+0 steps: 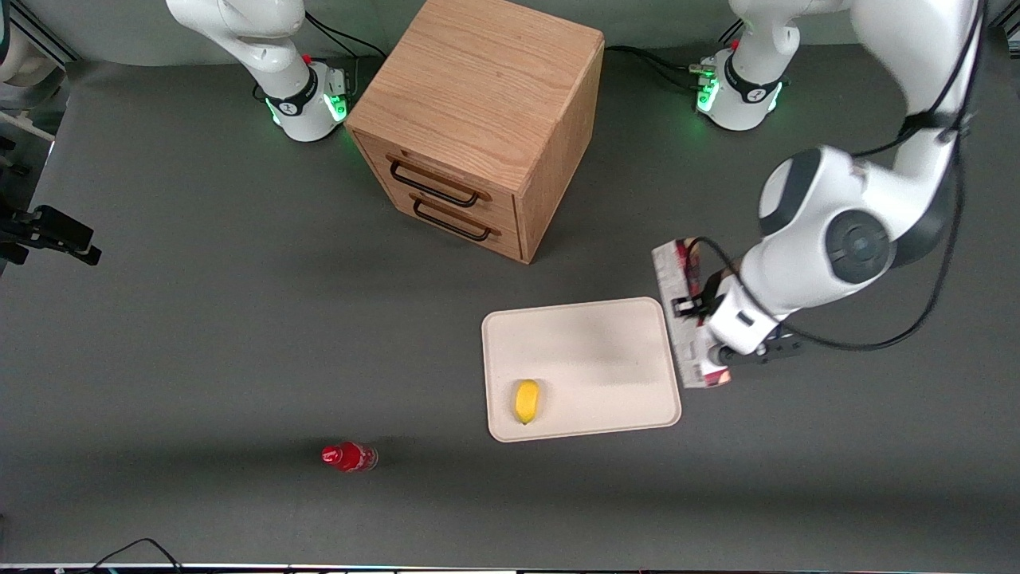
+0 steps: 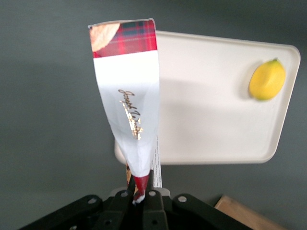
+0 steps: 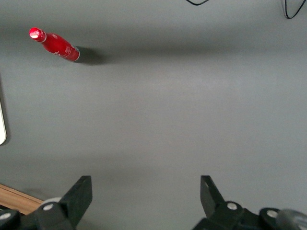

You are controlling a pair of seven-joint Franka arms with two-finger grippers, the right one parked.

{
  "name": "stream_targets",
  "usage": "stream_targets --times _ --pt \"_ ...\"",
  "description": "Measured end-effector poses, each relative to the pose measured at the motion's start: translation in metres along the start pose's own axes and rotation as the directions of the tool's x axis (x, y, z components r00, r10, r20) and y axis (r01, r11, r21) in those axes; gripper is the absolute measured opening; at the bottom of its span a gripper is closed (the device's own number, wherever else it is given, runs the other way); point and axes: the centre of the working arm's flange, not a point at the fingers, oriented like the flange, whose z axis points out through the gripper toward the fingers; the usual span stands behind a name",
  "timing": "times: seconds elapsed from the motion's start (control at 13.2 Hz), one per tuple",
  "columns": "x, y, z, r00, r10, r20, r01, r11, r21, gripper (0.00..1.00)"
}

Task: Place red cookie box on tray
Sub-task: 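Lower the held cookie box onto the tray beside the lemon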

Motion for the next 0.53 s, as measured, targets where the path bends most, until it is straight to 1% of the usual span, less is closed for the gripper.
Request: stream_targets --times 0.08,0.15,0.3,0.38,0.46,0.53 --pt "0.008 0.001 0.019 1.0 -0.005 -0.022 0.005 1.0 -0.012 0.04" --pt "0.014 0.0 0.034 0.999 -0.005 -0.04 0.005 1.0 -0.002 0.04" --pt "0.02 0.0 0.058 0.996 0.007 -0.087 -0.002 0.999 0.049 0.04" --pt "0.022 0.002 0.069 0.994 0.019 -0.107 -0.012 0.998 0.068 0.04" --pt "0.024 0.002 0.08 0.993 0.033 -0.115 -0.024 0.996 0.083 0.04" --pt "0.025 0.001 0.089 0.993 0.042 -0.113 -0.032 0.995 0.091 0.04"
